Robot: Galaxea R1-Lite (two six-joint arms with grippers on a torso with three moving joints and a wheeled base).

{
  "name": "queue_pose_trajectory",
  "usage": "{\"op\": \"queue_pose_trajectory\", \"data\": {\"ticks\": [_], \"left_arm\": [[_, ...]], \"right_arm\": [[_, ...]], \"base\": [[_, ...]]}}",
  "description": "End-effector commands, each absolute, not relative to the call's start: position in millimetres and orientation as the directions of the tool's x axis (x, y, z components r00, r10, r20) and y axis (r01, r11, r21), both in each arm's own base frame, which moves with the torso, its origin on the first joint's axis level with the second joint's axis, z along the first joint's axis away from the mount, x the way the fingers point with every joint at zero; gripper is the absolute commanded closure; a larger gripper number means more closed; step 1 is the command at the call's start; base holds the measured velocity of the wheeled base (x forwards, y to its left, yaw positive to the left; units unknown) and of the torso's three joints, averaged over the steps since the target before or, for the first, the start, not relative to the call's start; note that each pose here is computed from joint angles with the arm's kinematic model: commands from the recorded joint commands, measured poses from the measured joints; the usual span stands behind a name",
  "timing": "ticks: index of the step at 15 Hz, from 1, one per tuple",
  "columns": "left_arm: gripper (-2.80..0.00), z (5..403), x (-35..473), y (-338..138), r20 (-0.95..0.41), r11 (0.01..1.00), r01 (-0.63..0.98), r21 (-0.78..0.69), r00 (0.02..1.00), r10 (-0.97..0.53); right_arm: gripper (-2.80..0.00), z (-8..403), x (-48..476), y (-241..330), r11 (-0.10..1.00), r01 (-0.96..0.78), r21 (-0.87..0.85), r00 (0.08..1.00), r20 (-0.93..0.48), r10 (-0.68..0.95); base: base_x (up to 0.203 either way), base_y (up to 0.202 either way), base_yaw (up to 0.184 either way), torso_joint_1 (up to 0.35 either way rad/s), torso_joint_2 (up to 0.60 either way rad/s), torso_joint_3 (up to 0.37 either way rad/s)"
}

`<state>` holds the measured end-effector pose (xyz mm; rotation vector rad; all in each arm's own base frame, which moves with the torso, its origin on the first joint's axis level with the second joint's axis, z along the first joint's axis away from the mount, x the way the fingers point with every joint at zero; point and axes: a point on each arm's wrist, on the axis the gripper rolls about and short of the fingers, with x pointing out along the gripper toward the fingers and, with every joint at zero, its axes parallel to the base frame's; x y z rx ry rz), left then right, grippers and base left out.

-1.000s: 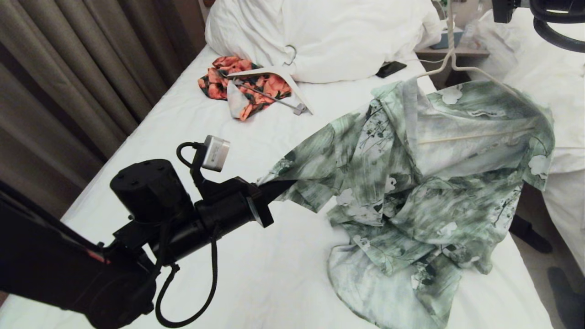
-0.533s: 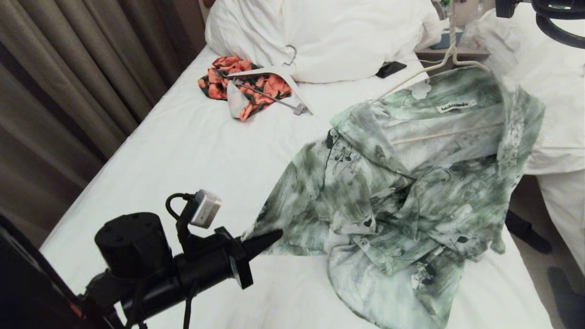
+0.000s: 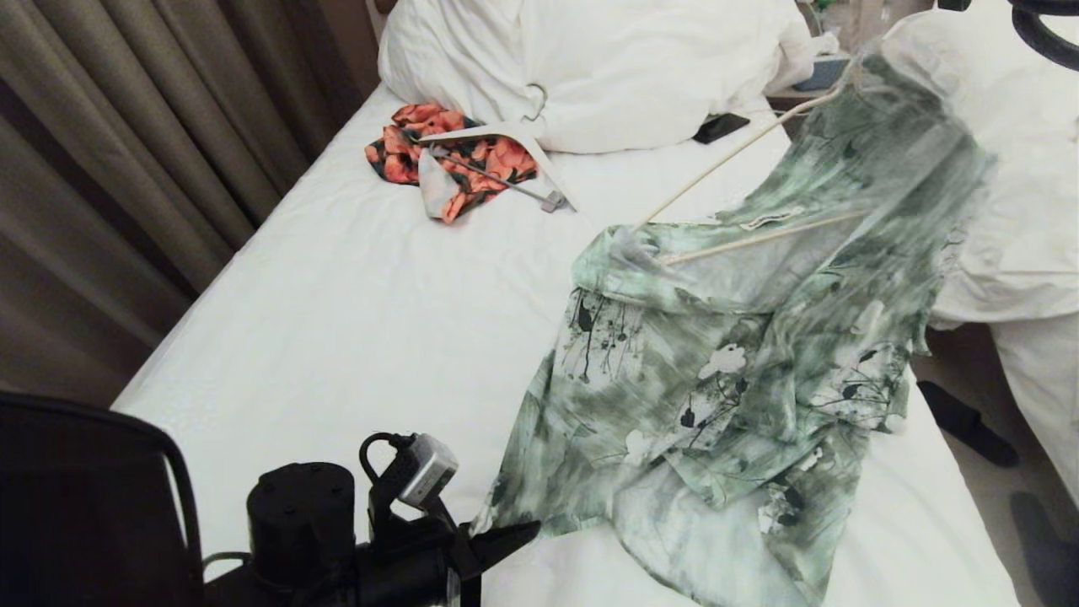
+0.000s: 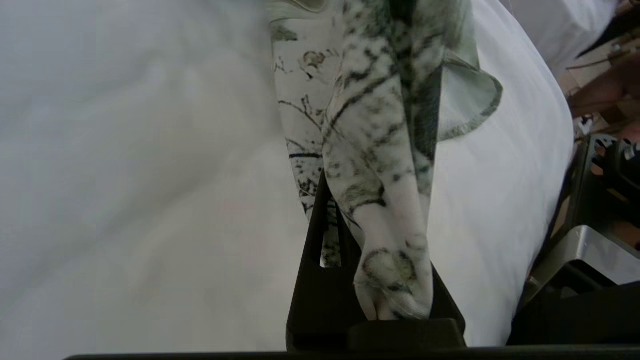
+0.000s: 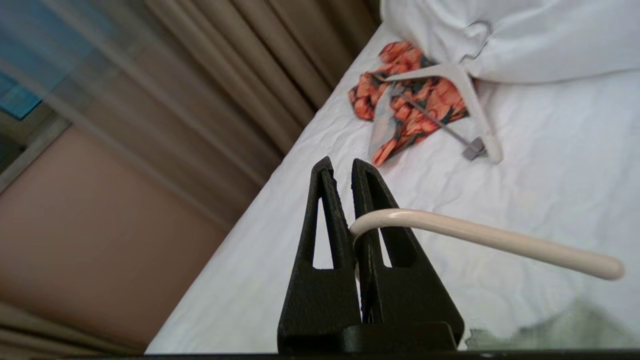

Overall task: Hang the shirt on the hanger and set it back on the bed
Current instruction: Take the clothes hanger out of the clothes

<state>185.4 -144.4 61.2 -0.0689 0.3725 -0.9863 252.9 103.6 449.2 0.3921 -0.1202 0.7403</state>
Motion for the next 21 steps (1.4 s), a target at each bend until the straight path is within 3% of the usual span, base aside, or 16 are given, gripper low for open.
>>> {"op": "queue_pose_trajectory", "data": {"ticks": [1,7,13,16,21], "left_arm": [[0.00,57.9,191.1,-154.3,-0.268,0.540,0.813,-0.220,0.481,-0.834],[0.00,43.2,191.7,-158.0,-0.321,0.536,0.815,-0.221,0.458,-0.829],[0.00,49.9,198.1,-170.0,-0.273,0.523,0.831,-0.192,0.467,-0.841],[0.00,72.2,206.2,-189.7,-0.183,0.570,0.811,-0.137,0.544,-0.819],[0.00,135.2,217.4,-218.1,-0.184,0.552,0.821,-0.143,0.526,-0.830]], "right_arm": [[0.00,451.0,249.4,102.1,0.667,-0.679,0.305,0.733,0.248,0.633],[0.00,457.4,249.8,84.1,0.714,-0.636,0.293,0.771,0.289,0.568],[0.00,457.9,249.1,84.1,0.715,-0.634,0.294,0.772,0.292,0.564],[0.00,451.7,252.6,102.3,0.689,-0.656,0.307,0.755,0.272,0.597],[0.00,427.2,273.5,145.4,0.667,-0.673,0.320,0.736,0.198,0.647]], "base": [[0.000,0.000,0.000,0.000,0.00,0.000],[0.000,0.000,0.000,0.000,0.00,0.000],[0.000,0.000,0.000,0.000,0.00,0.000],[0.000,0.000,0.000,0.000,0.00,0.000],[0.000,0.000,0.000,0.000,0.00,0.000]]}}
